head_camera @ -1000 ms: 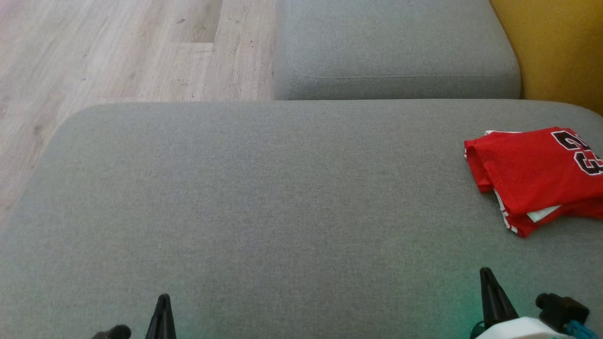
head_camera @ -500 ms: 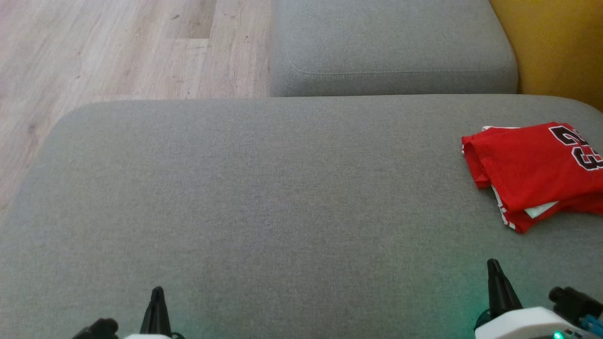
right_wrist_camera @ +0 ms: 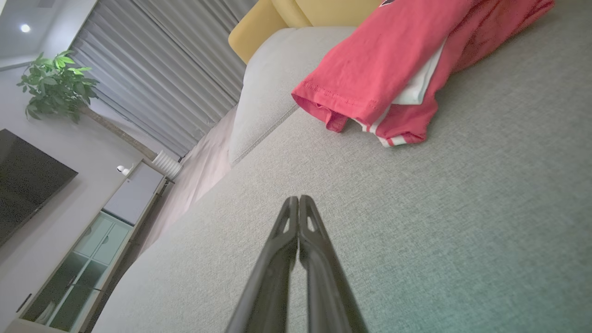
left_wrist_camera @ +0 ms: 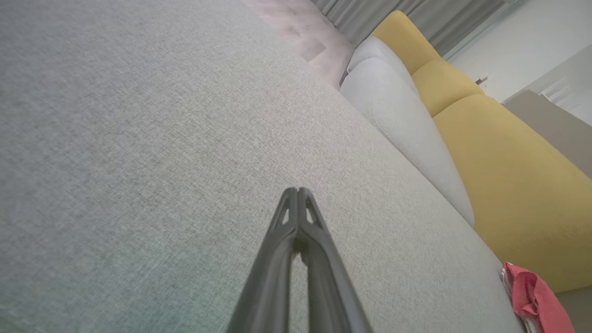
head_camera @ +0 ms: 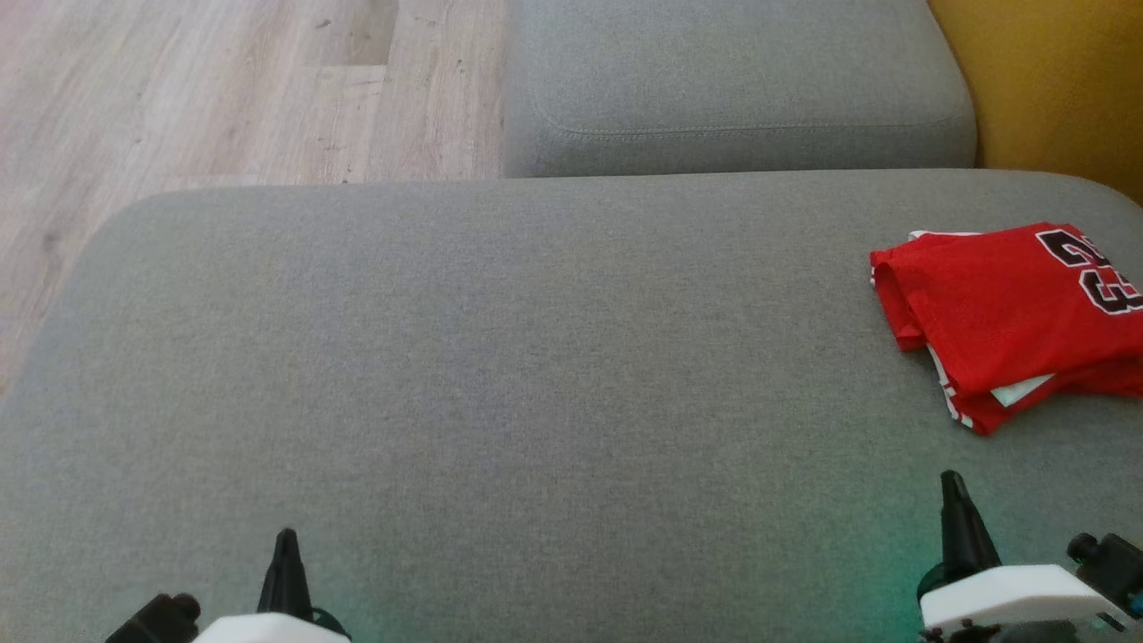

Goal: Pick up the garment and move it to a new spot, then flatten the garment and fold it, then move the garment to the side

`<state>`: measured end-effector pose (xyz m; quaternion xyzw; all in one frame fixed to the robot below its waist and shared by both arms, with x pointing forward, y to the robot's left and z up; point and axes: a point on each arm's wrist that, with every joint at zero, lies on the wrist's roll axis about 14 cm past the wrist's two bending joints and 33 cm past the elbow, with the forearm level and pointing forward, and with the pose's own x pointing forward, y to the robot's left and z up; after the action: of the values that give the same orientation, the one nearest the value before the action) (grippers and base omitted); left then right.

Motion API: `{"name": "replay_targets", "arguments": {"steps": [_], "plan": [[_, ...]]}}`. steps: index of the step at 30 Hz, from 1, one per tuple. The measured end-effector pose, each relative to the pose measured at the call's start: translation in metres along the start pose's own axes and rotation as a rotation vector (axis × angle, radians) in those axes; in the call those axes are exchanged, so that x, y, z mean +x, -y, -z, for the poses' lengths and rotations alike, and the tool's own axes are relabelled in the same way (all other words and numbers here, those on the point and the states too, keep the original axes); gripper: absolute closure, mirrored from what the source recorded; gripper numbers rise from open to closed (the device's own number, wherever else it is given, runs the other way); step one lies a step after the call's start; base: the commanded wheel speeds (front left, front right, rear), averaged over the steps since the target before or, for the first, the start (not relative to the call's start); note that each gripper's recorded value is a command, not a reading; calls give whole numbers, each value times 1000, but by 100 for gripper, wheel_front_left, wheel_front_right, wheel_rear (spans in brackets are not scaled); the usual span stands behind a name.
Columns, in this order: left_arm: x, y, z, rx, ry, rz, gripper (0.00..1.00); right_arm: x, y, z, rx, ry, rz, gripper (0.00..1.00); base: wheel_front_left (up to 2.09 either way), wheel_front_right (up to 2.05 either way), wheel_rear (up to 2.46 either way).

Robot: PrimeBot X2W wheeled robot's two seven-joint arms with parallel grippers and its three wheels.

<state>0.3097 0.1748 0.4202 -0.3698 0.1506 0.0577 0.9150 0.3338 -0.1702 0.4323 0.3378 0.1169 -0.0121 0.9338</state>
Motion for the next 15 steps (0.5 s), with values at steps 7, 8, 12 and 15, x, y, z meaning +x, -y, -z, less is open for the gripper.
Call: {"name": "replay_targets", "arguments": {"steps": [7,8,12,15], "plan": [[3,1,-1,-79,-6,3,100,1,2,-2,81,2,10,100,0,0,0],[4,2,-2,-89,-4,4,100,2,2,-4,93,7,9,100,0,0,0],[8,4,-9,-132,6,11,100,6,-1,-9,140,20,1,100,0,0,0],[9,6,-8,-160,-1,18,100,6,0,-10,176,21,6,100,0,0,0]]}}
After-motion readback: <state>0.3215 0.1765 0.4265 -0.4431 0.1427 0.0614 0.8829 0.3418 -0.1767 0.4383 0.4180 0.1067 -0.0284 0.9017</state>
